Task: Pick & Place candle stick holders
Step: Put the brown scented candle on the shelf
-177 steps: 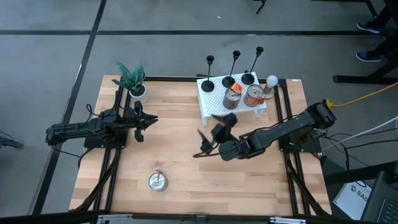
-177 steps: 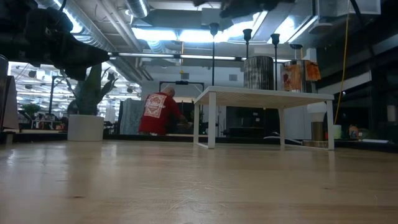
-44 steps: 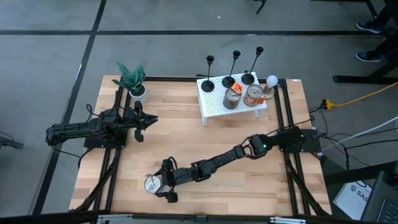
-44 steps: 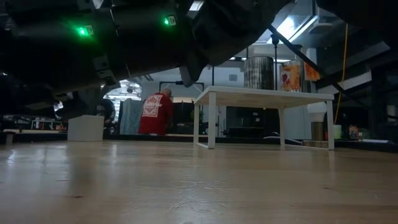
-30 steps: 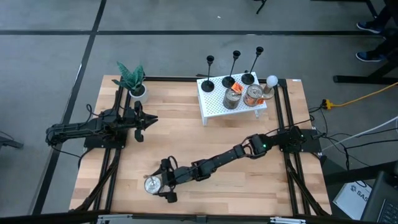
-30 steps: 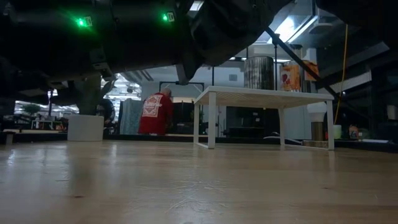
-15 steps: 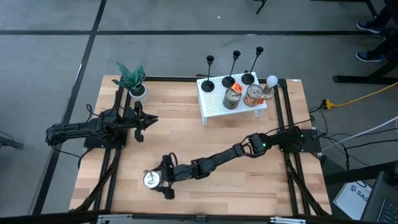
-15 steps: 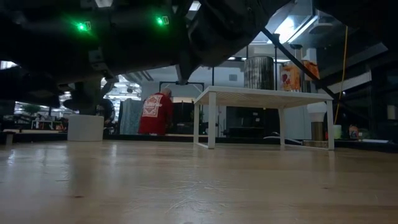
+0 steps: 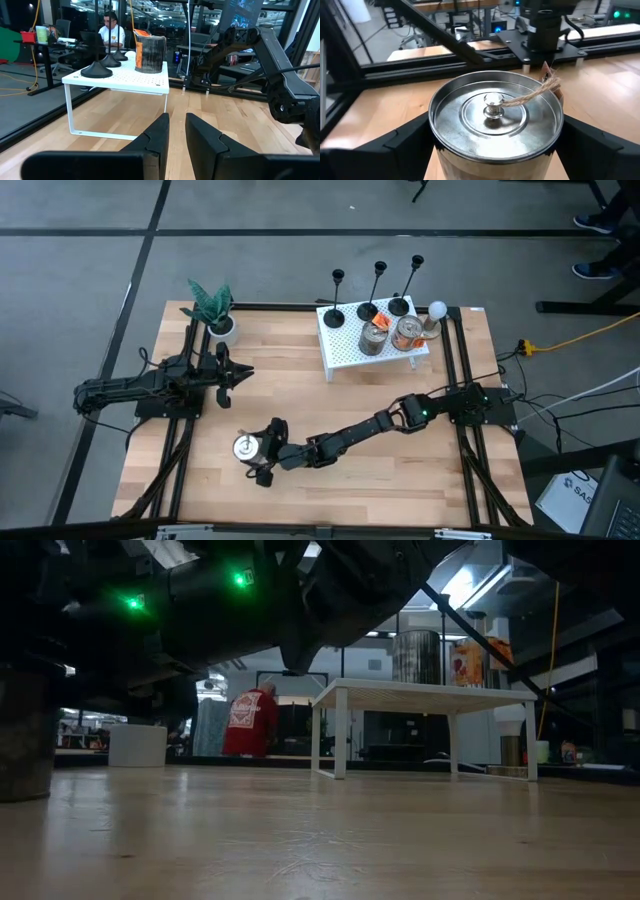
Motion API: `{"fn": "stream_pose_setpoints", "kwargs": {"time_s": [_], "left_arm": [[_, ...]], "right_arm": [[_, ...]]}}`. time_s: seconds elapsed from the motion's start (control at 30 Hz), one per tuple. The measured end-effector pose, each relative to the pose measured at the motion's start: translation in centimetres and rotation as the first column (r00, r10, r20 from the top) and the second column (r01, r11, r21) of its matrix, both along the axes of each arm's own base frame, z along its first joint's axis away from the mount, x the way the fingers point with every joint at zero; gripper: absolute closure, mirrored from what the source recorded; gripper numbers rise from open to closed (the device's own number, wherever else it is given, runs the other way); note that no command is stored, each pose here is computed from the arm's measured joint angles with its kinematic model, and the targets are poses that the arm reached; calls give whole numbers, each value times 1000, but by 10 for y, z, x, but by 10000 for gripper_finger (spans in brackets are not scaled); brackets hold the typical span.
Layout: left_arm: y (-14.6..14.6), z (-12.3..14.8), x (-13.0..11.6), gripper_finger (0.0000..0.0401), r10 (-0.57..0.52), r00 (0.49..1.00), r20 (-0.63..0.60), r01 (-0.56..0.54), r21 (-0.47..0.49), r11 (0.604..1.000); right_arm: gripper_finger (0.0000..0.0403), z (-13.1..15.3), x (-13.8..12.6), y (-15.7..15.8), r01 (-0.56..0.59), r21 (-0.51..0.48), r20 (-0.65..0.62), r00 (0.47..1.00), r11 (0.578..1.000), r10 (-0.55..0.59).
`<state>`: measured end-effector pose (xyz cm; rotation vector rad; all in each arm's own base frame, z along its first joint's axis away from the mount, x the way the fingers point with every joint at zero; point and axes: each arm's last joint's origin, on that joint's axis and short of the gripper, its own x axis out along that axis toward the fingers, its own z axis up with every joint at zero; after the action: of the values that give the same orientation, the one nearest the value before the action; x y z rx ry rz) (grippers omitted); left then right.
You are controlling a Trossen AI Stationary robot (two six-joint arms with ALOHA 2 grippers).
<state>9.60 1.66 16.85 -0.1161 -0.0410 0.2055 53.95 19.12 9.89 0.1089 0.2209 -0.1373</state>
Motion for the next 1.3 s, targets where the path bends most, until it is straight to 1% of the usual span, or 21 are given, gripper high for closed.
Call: {"fn": "stream_pose_setpoints", "kwargs": {"time_s": [0.13,0.23,0.47,0.73,0.87,1.07,1.17,1.3], "left_arm": [[0,0,0,342,0,1000,-1,0,0,1000],[0,0,0,342,0,1000,0,0,0,1000],[0,0,0,342,0,1000,-1,0,0,1000],[0,0,0,342,0,1000,0,0,0,1000],[0,0,0,342,0,1000,0,0,0,1000],[0,0,0,342,0,1000,0,0,0,1000],[0,0,0,342,0,1000,0,0,0,1000],[0,0,0,342,0,1000,0,0,0,1000]], "right_arm": [[56,0,0,0,15,39,7,1000,999,-15],[56,0,0,0,18,42,8,1000,999,-18],[55,0,-1,-2,102,97,18,994,990,-104],[57,0,-1,-2,105,93,11,994,990,-106],[60,5,-2,-3,136,73,-3,991,988,-136],[60,20,-6,-6,172,11,-57,984,985,-171],[60,33,-8,-7,186,23,-72,980,982,-184],[60,44,-11,-13,223,6,-110,969,975,-221]]}}
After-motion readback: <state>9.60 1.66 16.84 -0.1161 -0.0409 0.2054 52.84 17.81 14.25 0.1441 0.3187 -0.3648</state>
